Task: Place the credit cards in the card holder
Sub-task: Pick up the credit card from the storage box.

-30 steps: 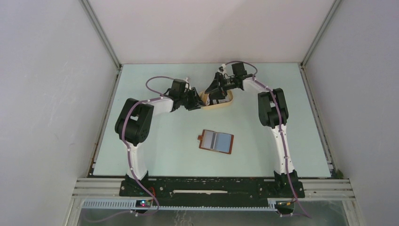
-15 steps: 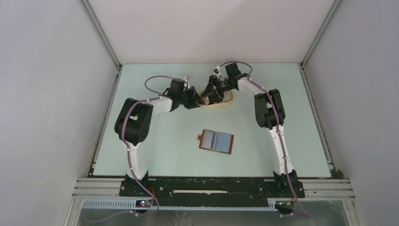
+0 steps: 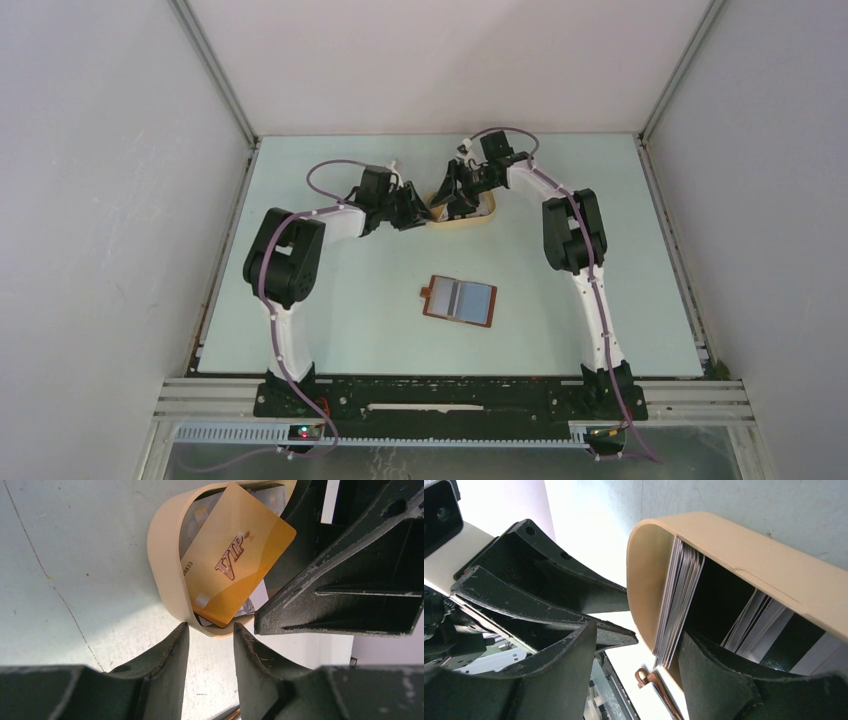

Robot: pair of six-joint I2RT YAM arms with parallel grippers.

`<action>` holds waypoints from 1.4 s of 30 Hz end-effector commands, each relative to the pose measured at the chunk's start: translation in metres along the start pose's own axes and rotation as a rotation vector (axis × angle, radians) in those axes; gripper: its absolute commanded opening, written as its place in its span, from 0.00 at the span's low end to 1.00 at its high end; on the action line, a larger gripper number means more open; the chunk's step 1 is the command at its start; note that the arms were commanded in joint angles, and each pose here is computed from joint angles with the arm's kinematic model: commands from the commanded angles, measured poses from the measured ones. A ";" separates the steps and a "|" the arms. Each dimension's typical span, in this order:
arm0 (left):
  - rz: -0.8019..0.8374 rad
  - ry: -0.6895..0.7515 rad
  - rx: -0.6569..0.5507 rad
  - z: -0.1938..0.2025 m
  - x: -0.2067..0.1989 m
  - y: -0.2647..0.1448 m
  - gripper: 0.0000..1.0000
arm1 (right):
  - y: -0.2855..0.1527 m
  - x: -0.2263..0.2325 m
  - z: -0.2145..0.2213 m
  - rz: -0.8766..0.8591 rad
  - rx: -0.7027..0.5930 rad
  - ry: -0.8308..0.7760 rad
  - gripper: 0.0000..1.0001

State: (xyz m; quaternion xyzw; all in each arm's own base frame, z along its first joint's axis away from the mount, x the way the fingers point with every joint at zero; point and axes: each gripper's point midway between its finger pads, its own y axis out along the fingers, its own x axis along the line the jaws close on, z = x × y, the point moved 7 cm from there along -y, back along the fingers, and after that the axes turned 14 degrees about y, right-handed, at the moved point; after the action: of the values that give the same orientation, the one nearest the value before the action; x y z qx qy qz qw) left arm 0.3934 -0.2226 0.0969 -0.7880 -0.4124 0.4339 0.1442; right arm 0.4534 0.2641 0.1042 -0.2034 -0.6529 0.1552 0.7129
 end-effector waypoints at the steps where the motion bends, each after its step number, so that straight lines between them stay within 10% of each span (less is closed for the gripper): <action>1: 0.068 0.041 -0.064 -0.013 -0.014 -0.007 0.43 | -0.015 0.013 -0.004 -0.070 0.001 -0.033 0.67; 25: 0.059 0.034 -0.079 -0.009 -0.009 -0.017 0.42 | -0.051 -0.002 -0.015 -0.104 -0.020 -0.008 0.58; 42: 0.060 0.030 -0.081 -0.008 -0.008 -0.019 0.42 | -0.046 -0.017 -0.016 -0.060 -0.019 -0.010 0.30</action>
State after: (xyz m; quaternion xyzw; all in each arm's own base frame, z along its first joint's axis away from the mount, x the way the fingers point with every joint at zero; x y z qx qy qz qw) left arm 0.3884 -0.2178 0.0960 -0.7956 -0.4117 0.4250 0.1298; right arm 0.4627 0.2142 0.0941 -0.1914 -0.6400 0.1303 0.7327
